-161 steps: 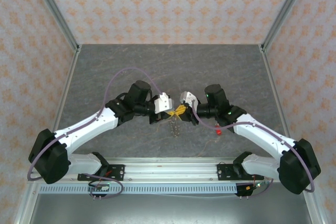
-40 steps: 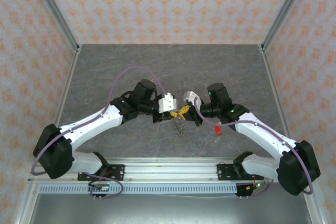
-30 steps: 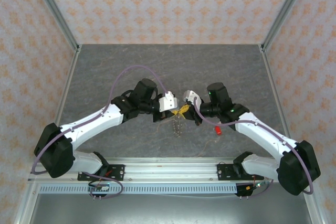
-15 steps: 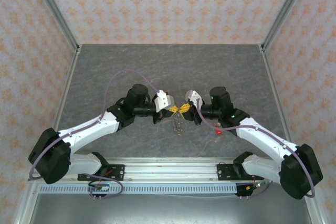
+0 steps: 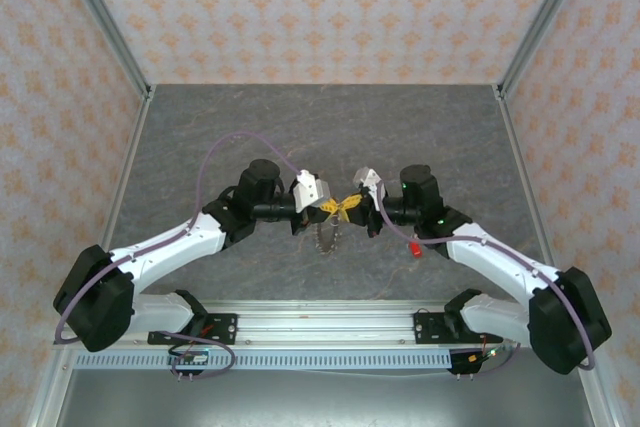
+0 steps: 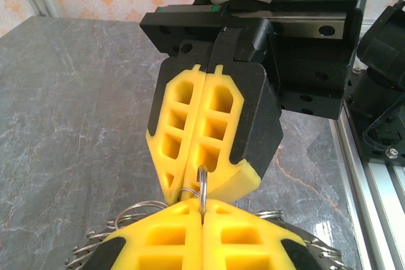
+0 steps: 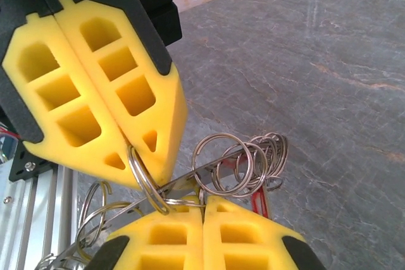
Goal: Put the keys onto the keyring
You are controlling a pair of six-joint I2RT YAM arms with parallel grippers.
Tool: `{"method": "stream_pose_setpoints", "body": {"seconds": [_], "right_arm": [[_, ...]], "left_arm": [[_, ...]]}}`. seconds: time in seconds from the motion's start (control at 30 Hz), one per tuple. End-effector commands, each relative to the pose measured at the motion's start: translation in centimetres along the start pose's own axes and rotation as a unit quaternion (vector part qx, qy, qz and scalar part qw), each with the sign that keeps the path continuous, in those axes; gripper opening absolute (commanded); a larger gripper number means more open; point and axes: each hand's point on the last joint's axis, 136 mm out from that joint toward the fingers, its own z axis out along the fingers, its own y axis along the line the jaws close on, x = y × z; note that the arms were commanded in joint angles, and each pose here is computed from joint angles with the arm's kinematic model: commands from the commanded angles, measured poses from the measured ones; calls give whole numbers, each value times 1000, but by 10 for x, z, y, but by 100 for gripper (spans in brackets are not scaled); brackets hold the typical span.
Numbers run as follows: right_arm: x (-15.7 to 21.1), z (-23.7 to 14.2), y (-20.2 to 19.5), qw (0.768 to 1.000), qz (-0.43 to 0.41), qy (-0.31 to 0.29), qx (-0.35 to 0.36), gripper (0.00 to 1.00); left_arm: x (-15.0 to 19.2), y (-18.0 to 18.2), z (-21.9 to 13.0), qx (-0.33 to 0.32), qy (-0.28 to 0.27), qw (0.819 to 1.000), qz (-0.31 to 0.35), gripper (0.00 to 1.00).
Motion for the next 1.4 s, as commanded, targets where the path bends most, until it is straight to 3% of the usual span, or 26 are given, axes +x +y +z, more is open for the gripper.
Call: {"method": "stream_pose_setpoints", "body": {"seconds": [0.0,0.37,0.47,0.67,1.37], "right_arm": [[5,7,7,999,25,-4,-38,0],[4,9,0,999,27,6,-41,0],[9,4,-4,1000,11,23,-18,13],[2,-14,2,997,-78,19,9,17],[-36,-16,20,991,-130,-26,-29,20]], "left_arm": [[-45,-7,-9,12,-78,996,43,0],[-37,-6,-11,3,-52,997,53,0],[-28,-4,-13,-6,-29,998,58,0],[-20,-2,-13,-12,-6,998,64,0],[-22,-6,-10,7,-2,998,61,0]]}}
